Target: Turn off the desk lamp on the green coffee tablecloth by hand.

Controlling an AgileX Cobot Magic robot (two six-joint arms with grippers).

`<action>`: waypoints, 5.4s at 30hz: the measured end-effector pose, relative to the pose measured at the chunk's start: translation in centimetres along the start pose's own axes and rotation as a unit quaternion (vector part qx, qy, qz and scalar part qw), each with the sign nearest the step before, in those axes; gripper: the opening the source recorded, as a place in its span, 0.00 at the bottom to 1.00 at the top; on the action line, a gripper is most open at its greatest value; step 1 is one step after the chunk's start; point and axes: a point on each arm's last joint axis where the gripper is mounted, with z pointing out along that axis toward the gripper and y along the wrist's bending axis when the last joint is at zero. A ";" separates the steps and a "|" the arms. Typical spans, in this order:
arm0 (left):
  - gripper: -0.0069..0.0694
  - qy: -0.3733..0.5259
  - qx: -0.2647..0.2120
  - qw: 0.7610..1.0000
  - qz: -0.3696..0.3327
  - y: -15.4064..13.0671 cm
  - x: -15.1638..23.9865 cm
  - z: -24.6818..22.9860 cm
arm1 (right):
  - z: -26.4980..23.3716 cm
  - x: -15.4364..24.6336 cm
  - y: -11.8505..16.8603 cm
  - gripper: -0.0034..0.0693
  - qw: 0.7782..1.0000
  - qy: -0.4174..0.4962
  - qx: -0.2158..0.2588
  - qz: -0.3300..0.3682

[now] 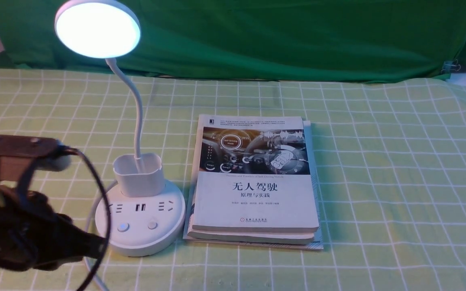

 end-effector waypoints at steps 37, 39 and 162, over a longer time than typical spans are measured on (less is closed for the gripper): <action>0.09 0.104 -0.001 0.994 0.025 -1.7 -8.9 11.8 | 0.0 0.0 0.0 0.37 1.000 -0.001 0.000 0.000; 0.09 0.104 -0.003 0.994 0.028 -1.7 -9.0 11.8 | 0.0 0.0 0.0 0.37 1.000 -0.001 0.000 0.000; 0.09 -0.494 -0.148 0.855 -0.054 3.1 16.0 0.4 | 0.0 0.0 0.0 0.37 1.000 0.000 0.000 0.000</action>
